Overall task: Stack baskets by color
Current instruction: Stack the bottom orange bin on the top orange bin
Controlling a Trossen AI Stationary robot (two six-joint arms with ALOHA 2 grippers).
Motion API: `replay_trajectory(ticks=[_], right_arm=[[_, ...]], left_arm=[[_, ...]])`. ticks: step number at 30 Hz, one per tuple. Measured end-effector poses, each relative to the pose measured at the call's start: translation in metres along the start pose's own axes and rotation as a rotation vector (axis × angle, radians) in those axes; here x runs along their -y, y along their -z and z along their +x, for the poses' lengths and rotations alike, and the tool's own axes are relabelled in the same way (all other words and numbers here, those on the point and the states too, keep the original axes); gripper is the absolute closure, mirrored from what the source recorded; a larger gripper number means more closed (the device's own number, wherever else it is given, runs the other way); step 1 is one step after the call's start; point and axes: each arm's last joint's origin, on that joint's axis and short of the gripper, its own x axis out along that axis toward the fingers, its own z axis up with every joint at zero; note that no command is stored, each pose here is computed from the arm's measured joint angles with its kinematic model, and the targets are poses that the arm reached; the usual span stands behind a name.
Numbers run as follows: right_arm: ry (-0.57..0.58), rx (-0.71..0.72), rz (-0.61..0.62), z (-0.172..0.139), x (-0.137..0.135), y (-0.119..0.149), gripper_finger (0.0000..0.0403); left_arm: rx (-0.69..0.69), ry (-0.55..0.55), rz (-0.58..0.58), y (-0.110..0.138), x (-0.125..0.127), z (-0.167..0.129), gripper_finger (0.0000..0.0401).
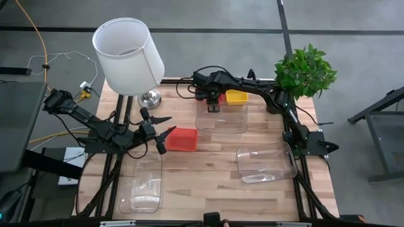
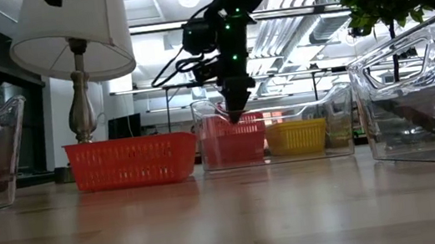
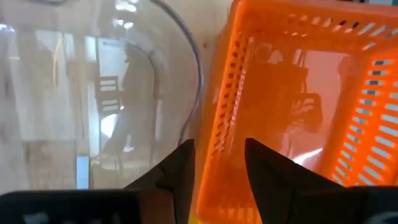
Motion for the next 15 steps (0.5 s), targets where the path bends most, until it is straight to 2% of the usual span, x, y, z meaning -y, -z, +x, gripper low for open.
replay_trajectory(ticks=[4,8,12,15], right_arm=[[0.022,0.034,0.026,-0.02,0.012,0.009,0.0272],[0.006,0.157,0.112,-0.038,0.035,0.02,0.0272],[-0.002,0.317,0.287,-0.038,0.066,0.026,0.0274],[-0.003,0.393,0.386,-0.025,0.079,0.03,0.0297]], left_arm=[[0.0,0.0,0.001,0.0,0.0,0.0,0.0229],[-0.001,0.0,0.001,0.0,0.0,0.0,0.0229],[-0.001,0.0,0.001,0.0,0.0,0.0,0.0229],[-0.003,0.0,0.005,0.0,0.0,0.0,0.0229]])
